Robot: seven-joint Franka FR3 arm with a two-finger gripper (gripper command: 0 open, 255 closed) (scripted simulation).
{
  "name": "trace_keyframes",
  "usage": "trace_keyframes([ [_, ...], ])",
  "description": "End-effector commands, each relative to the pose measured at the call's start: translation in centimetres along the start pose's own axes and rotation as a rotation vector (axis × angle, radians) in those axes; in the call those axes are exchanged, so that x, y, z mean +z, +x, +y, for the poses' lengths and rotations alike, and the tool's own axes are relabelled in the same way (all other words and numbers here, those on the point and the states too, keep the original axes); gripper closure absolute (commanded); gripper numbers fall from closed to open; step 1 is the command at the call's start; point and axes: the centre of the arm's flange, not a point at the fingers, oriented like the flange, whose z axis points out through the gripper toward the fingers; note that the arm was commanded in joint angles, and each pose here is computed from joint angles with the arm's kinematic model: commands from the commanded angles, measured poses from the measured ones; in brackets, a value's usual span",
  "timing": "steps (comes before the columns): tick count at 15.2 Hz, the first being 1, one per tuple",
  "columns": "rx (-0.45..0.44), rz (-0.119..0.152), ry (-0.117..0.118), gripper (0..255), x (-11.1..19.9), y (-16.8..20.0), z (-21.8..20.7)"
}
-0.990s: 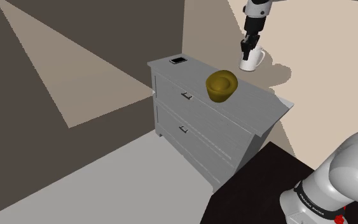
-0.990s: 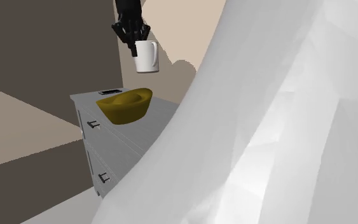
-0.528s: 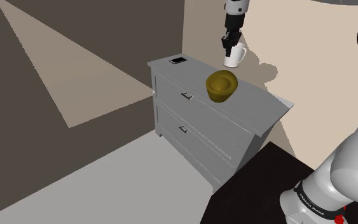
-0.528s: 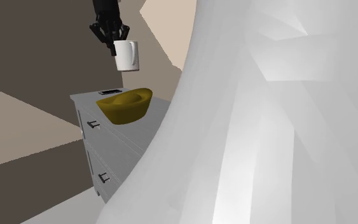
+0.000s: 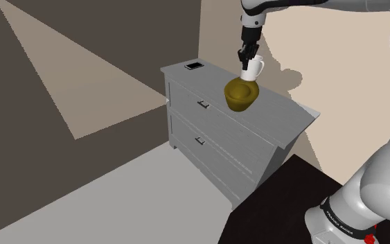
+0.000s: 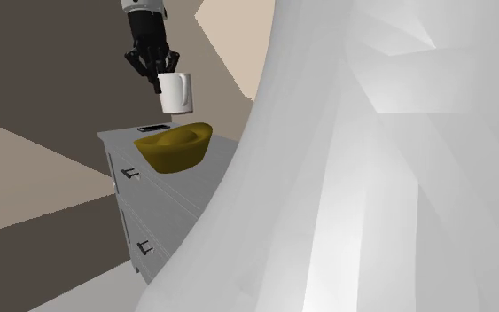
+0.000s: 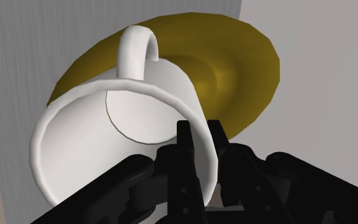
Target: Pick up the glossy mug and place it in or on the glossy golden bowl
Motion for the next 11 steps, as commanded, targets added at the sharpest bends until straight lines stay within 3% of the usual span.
trace_keyframes([
  [1, 0.0, 0.001, 0.0, 255, 1.1, 0.1, 0.1],
  [8, 0.0, 0.001, 0.0, 255, 5.1, 0.3, -0.1],
  [11, 0.0, 0.001, 0.0, 255, 5.1, 0.3, -0.1],
])
